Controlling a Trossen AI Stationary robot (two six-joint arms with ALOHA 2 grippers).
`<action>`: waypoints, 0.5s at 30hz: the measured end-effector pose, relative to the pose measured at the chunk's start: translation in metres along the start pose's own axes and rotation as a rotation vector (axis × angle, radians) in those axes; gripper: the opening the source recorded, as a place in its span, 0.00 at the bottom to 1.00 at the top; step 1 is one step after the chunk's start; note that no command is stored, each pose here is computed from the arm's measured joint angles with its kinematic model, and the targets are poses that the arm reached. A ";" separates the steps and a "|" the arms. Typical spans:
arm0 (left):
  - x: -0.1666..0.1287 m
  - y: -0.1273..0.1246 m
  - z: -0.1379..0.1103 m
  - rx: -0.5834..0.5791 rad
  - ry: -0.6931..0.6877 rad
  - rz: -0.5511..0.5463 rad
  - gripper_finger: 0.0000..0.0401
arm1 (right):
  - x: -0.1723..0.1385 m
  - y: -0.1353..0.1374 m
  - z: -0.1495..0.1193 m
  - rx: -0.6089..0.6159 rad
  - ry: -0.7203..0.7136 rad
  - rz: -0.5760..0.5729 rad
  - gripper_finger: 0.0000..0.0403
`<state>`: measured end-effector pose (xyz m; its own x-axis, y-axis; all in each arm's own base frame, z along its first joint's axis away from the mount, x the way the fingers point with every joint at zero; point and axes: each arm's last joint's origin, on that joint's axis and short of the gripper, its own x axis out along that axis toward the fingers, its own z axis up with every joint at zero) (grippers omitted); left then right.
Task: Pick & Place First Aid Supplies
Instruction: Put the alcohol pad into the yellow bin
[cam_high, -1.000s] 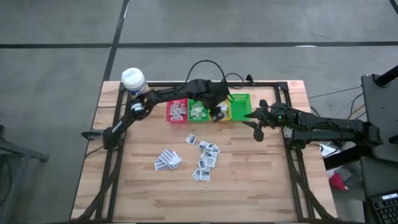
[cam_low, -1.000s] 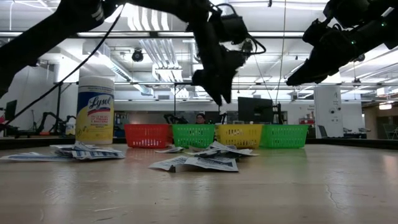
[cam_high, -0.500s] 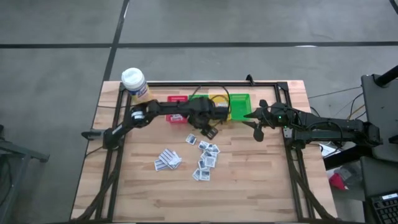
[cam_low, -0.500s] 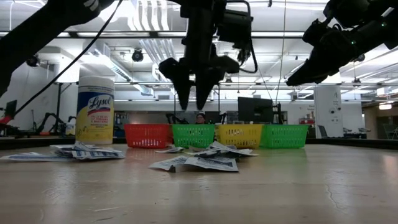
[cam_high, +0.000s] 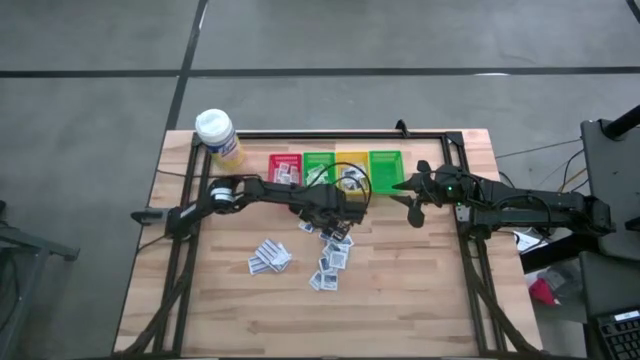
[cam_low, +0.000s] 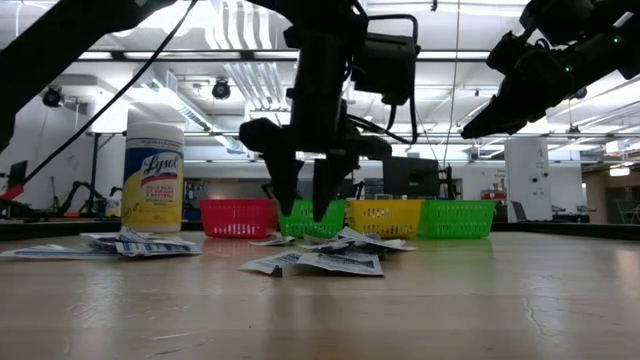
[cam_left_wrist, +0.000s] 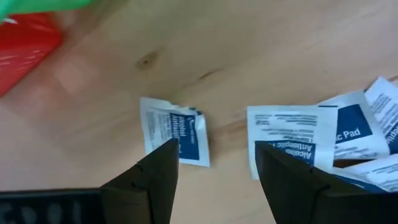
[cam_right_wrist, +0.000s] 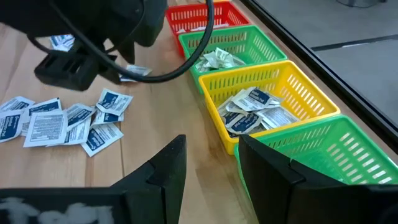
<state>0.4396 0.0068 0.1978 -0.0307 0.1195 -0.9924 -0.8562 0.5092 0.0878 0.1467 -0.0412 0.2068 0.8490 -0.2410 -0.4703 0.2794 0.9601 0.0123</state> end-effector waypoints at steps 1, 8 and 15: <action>0.001 0.000 -0.001 -0.004 0.001 0.003 0.52 | 0.000 0.000 0.000 0.000 0.000 0.000 0.36; 0.013 0.003 -0.004 -0.023 0.004 0.050 0.51 | 0.000 0.000 0.000 0.003 0.000 0.000 0.36; 0.023 0.003 -0.006 -0.031 0.001 0.046 0.51 | 0.000 0.000 0.000 0.003 0.000 0.000 0.36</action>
<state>0.4335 0.0062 0.1745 -0.0710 0.1409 -0.9875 -0.8693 0.4768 0.1305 0.1467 -0.0413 0.2068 0.8491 -0.2413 -0.4700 0.2811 0.9596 0.0150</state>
